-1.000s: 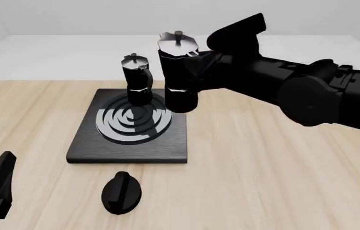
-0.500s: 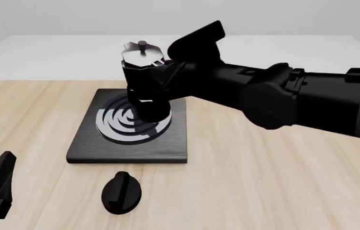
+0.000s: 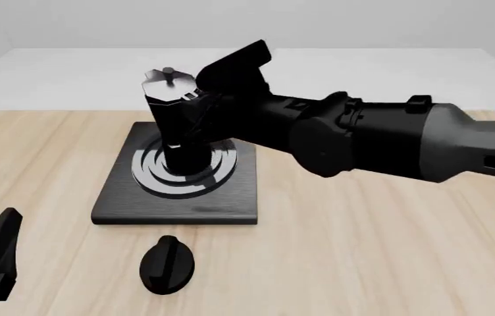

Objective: Put both moka pots on the stove.

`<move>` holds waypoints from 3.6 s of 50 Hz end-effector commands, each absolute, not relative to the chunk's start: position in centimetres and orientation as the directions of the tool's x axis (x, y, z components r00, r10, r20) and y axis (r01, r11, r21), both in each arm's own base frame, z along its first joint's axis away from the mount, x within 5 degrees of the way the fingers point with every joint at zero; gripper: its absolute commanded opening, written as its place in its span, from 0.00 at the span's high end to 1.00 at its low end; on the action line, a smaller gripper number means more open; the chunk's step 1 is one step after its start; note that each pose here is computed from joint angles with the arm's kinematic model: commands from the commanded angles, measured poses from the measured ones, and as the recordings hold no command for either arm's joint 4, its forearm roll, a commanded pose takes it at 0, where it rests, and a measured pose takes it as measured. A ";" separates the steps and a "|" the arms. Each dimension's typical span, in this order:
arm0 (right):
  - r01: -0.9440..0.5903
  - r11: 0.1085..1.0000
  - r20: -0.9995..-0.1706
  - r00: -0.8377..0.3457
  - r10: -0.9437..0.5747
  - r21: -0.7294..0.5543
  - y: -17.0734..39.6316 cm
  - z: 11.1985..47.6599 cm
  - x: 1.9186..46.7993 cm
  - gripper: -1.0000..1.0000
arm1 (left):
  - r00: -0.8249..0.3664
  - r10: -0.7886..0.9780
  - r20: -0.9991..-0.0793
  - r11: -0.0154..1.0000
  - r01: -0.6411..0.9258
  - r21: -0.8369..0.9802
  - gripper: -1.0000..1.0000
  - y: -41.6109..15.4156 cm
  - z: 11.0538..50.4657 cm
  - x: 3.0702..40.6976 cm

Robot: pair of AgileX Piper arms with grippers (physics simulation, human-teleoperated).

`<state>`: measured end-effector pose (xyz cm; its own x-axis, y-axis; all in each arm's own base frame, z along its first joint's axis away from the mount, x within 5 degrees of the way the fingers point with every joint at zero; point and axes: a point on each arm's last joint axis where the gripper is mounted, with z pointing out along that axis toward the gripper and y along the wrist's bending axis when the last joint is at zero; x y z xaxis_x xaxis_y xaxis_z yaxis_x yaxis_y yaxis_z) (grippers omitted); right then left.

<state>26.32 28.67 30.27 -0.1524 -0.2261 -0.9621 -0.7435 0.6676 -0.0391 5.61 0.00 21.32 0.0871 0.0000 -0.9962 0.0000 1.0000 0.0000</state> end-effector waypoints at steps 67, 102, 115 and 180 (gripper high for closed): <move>-0.728 0.686 -0.961 -0.188 -0.205 -0.004 34.2 27.3 32.3 1.00 | 0.087 0.000 -0.996 1.000 0.000 0.000 0.00 0.0 21.3 5.6; -0.724 0.690 -0.953 -0.216 -0.213 0.010 35.3 25.3 33.5 1.00 | 0.087 0.000 -0.996 1.000 0.000 0.000 0.00 0.0 21.3 5.6; -0.718 0.696 -0.951 -0.225 -0.214 0.013 35.1 24.9 33.7 1.00 | 0.087 0.000 -0.996 1.000 0.000 0.000 0.00 0.0 21.3 5.6; -0.708 0.704 -0.932 -0.292 -0.212 0.062 33.3 22.4 31.6 1.00 | 0.087 0.000 -0.996 1.000 0.000 0.000 0.00 0.0 21.3 5.6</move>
